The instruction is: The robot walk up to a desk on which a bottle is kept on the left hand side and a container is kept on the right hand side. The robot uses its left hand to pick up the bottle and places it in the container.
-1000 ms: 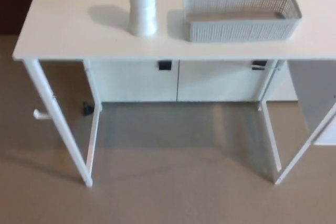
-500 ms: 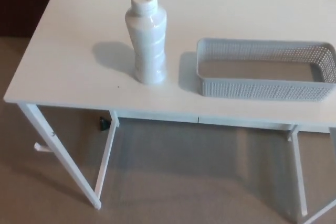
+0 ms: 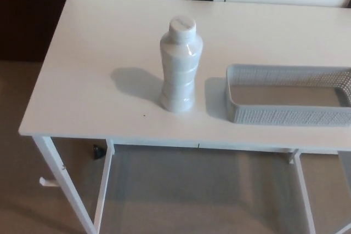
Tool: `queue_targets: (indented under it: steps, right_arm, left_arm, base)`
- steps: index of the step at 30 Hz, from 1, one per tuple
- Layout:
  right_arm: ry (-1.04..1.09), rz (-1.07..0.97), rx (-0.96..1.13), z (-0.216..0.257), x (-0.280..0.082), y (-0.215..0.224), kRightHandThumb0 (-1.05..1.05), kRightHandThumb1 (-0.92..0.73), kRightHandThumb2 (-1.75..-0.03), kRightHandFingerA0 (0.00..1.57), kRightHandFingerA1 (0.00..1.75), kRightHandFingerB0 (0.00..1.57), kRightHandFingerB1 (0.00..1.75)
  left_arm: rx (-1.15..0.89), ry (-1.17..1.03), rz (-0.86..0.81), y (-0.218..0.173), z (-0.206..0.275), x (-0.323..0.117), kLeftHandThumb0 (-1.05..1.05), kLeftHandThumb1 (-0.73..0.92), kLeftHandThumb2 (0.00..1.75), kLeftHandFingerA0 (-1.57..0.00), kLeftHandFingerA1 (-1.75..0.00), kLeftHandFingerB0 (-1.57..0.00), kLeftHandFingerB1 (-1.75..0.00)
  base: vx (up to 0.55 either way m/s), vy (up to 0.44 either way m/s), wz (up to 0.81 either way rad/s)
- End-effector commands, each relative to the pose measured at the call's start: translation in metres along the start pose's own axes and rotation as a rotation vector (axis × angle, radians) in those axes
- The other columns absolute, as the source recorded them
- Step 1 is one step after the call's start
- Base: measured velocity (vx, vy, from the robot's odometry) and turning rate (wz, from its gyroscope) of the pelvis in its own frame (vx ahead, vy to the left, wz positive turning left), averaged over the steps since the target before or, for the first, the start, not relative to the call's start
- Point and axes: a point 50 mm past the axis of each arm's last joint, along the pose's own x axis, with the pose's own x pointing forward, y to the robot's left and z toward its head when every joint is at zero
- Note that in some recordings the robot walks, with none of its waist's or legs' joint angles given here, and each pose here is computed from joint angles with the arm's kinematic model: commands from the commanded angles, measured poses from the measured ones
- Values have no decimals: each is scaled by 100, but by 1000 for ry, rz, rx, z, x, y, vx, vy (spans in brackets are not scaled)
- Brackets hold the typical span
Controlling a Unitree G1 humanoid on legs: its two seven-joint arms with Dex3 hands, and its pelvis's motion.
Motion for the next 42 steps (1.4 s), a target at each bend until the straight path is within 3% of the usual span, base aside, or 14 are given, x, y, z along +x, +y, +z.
queue_targets:
  steps: [1, 3, 12, 16, 17, 20, 21, 24, 29, 32, 33, 39, 41, 42]
  right_arm:
    - [7, -11, -20, 1, 1, -5, -61, -46, -55, 34, 52, 31, 42]
    - [19, -25, -22, -1, 2, -6, -62, -35, -77, 33, 57, 28, 50]
    - [1, -16, -26, -1, 1, -2, -61, -35, -78, 36, 59, 28, 50]
    - [-7, -17, -40, 3, 1, -1, -61, -35, -77, 34, 58, 30, 51]
    - [-11, -15, -39, 4, 1, -1, -59, -46, -55, 36, 54, 34, 43]
    - [-13, -15, -36, 3, 4, -2, -60, -35, -78, 35, 61, 30, 52]
    - [-12, -16, -39, 3, 4, -2, -58, -47, -55, 40, 58, 36, 44]
    - [-10, -16, -55, 5, 2, -1, -58, -36, -79, 36, 62, 29, 52]
    - [-11, -11, -80, 5, 2, 0, -57, -49, -55, 40, 57, 38, 44]
    - [-13, -8, -73, 6, 2, 1, -58, -37, -81, 38, 63, 31, 53]
    - [-15, -7, -74, 6, 2, 2, -58, -49, -55, 40, 60, 36, 45]
    - [-9, 1, -54, 4, 5, 0, -59, -37, -79, 36, 62, 29, 51]
    - [-18, 2, -61, 6, 5, 1, -58, -48, -55, 40, 60, 37, 45]
    - [-19, 2, -71, 8, 3, 3, -59, -36, -81, 38, 64, 30, 53]
  left_arm:
    - [14, -6, -1, 0, -2, -1, -14, 55, 57, -27, -33, -26, -30]
    - [24, 8, -16, -1, -5, -3, -13, 55, 57, -27, -32, -26, -30]
    - [150, 119, -146, -26, -25, -6, -17, 54, 56, -36, -34, -29, -31]
    - [154, 97, -198, -34, -24, -7, -22, 55, 59, -30, -34, -27, -32]
    - [154, 95, -200, -35, -23, -7, -22, 55, 59, -30, -33, -27, -32]
    - [138, 94, -205, -36, -22, -6, -21, 55, 59, -29, -33, -27, -32]
    - [137, 94, -204, -36, -22, -6, -20, 56, 59, -29, -33, -28, -32]
    - [137, 96, -211, -36, -21, -6, -20, 56, 60, -29, -33, -26, -32]
    - [141, 94, -214, -35, -22, -9, -22, 56, 60, -28, -33, -26, -32]
    - [145, 98, -205, -34, -22, -9, -21, 55, 60, -29, -33, -26, -32]
    - [140, 102, -203, -34, -23, -8, -22, 55, 59, -30, -33, -27, -32]
    - [138, 104, -204, -33, -23, -9, -21, 56, 59, -29, -33, -27, -32]
    - [131, 104, -201, -33, -22, -8, -22, 55, 59, -30, -34, -27, -32]
    - [133, 101, -202, -34, -22, -8, -21, 55, 59, -30, -34, -28, -32]
  base:
    - [0, 0, 0]
    - [0, 0, 0]
    - [-22, -218, 0]
    - [8, -19, -6]
    - [0, 0, 0]
    - [10, 125, -2]
    - [-27, 15, 69]
    - [55, 75, -1]
    - [61, 84, 8]
    - [108, -9, 7]
    - [0, 0, 0]
    - [-37, -34, 4]
    - [0, 0, 0]
    - [0, 0, 0]
